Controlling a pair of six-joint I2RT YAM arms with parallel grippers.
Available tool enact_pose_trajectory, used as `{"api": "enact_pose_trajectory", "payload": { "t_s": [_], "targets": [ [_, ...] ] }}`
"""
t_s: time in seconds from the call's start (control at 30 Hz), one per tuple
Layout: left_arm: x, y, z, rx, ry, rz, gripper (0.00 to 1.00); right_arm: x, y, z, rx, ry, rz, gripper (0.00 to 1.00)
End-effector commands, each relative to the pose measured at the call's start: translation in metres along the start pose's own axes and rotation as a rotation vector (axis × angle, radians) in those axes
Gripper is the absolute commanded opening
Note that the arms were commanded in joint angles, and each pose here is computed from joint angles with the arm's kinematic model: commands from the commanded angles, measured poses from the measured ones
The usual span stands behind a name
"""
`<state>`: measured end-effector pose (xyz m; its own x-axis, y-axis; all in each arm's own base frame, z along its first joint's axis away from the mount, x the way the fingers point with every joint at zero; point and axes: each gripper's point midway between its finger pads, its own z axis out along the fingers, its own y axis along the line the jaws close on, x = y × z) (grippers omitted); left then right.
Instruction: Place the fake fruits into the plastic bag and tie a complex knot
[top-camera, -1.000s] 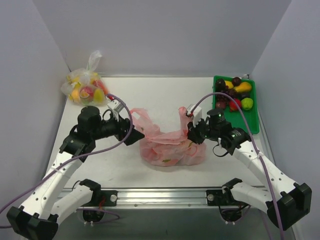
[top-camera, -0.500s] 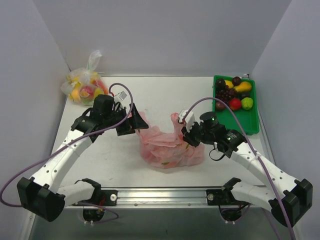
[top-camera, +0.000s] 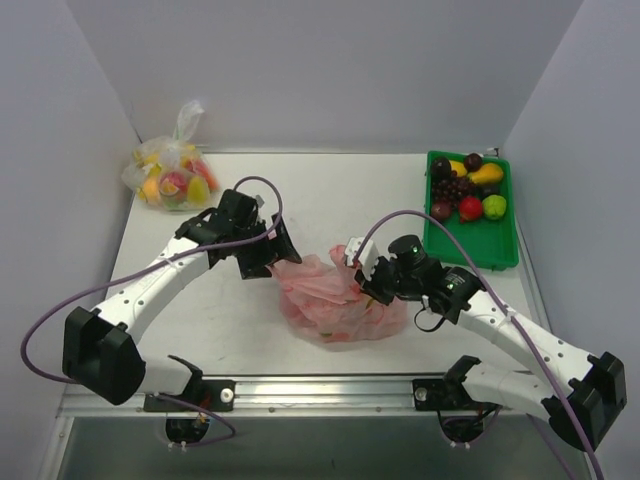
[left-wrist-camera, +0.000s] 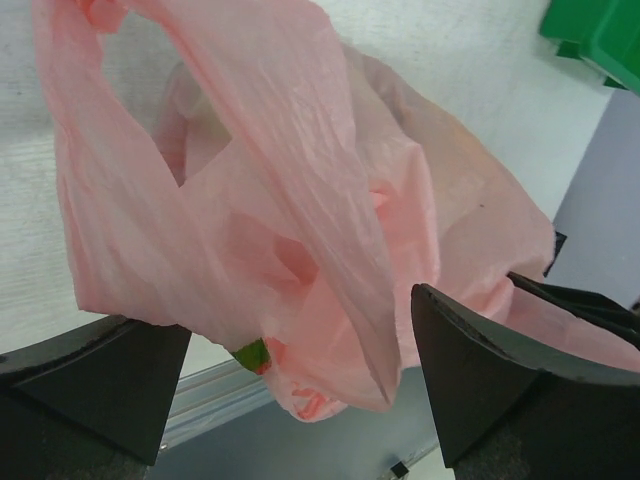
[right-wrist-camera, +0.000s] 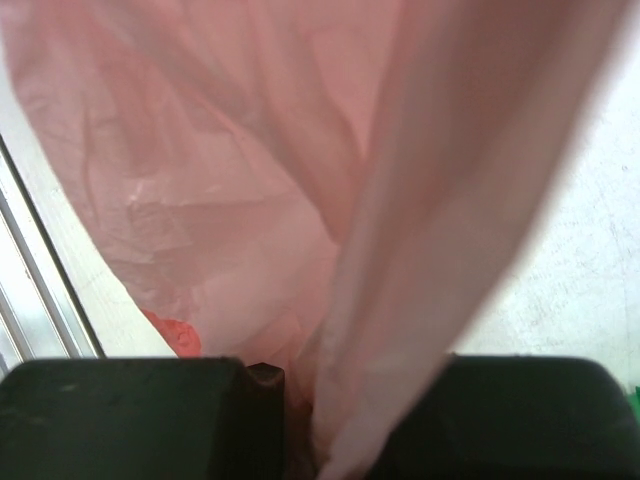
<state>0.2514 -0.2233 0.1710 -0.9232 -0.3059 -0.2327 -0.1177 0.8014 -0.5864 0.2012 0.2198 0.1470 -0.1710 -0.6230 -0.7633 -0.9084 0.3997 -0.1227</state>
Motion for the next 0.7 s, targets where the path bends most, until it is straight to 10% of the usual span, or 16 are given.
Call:
{"api": "enact_pose_trajectory", "payload": {
  "t_s": [0.0,0.13,0.3,0.5,0.67],
  "targets": [
    [-0.011,0.005,0.005,-0.062,-0.027,-0.01,0.98,-0.007,0.0,-0.004,0.011,-0.037,-0.035,0.0],
    [-0.033,-0.011,-0.002,0.04,-0.165,0.104,0.93,-0.007,0.003,-0.007,0.003,-0.048,-0.03,0.0],
    [-0.069,-0.033,-0.02,0.166,-0.337,0.213,0.41,-0.008,0.006,-0.014,0.008,-0.073,-0.029,0.0],
    [-0.059,-0.01,0.01,0.055,-0.234,0.183,0.98,-0.008,0.007,-0.017,0.008,-0.084,-0.027,0.0],
    [-0.049,0.017,0.034,-0.043,-0.154,0.145,0.97,-0.011,0.01,-0.018,-0.005,-0.094,-0.033,0.0]
  ]
}}
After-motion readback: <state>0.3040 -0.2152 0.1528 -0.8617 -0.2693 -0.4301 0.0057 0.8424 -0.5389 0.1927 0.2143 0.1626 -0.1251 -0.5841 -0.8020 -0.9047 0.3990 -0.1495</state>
